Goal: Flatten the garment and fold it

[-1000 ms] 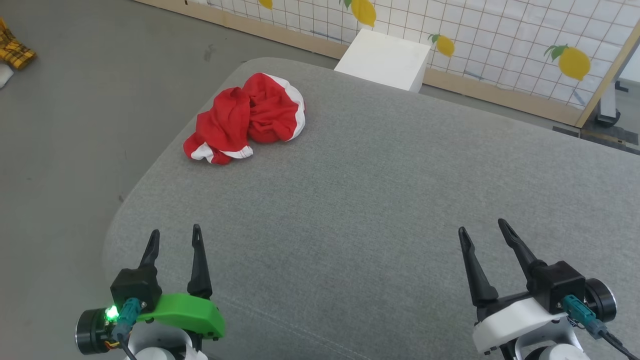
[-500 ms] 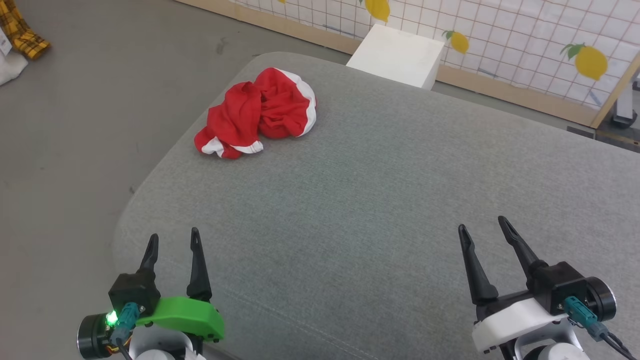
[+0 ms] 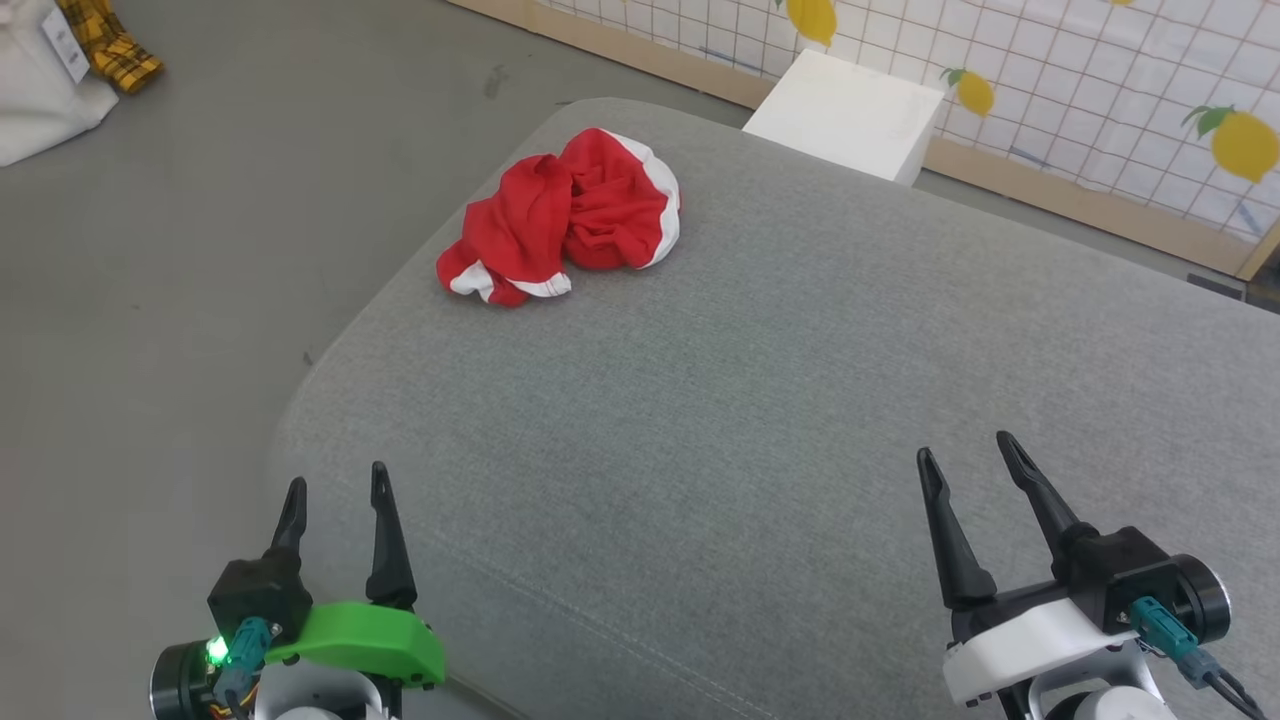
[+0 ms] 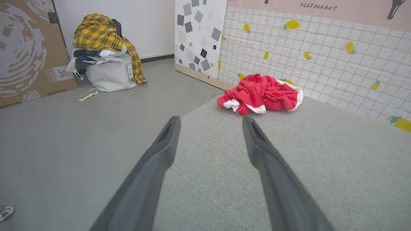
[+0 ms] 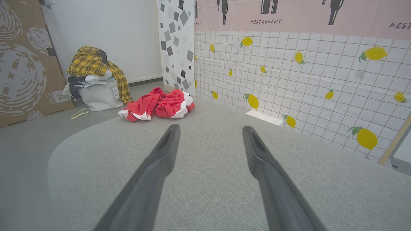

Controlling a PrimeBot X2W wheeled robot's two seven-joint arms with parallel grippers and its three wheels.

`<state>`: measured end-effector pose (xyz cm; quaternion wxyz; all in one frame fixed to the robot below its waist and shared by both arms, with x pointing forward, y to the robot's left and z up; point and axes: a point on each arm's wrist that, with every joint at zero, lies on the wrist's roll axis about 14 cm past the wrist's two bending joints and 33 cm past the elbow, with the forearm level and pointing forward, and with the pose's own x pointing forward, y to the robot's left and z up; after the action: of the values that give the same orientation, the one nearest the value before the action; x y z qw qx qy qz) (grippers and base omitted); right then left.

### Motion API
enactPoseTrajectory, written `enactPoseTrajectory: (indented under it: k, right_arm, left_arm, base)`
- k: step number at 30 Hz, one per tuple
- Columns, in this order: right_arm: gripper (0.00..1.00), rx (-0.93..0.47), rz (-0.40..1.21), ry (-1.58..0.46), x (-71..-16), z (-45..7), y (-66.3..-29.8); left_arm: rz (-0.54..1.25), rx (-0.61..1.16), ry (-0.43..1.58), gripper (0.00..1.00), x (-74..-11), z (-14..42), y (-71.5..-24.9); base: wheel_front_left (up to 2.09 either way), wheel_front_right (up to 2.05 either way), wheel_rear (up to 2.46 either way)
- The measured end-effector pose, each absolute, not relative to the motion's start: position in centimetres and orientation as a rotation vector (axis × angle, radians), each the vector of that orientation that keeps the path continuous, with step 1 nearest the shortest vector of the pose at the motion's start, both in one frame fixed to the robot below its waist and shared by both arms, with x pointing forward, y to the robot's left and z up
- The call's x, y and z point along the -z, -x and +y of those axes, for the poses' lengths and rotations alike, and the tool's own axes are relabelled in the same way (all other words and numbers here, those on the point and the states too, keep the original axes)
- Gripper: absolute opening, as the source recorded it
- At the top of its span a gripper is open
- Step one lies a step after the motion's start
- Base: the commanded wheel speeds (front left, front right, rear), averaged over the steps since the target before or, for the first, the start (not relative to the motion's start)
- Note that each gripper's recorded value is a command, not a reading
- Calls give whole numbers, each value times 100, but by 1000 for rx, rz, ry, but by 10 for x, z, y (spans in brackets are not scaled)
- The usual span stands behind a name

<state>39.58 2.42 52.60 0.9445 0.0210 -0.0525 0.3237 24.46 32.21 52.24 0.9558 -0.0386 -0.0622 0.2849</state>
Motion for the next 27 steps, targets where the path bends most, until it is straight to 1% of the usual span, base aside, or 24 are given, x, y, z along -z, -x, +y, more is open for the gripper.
enactPoseTrajectory:
  k: [10, 18, 22, 27]
  right_arm:
    - [100, -681, -121, -61, -527, 33, -398]
    - [100, -661, -114, -71, -525, 26, -399]
    - [100, -643, -140, -81, -533, 21, -406]
    - [100, -598, -155, -93, -534, 9, -422]
  left_arm:
    - [-135, -613, 98, 100, -521, 328, -238]
    - [-151, -615, 138, 100, -523, 332, -246]
    - [-170, -588, 126, 100, -539, 344, -264]
    - [-200, -552, 53, 100, -583, 374, -311]
  base:
    - [0, 0, 0]
    - [0, 0, 0]
    - [0, 0, 0]
    - [0, 0, 0]
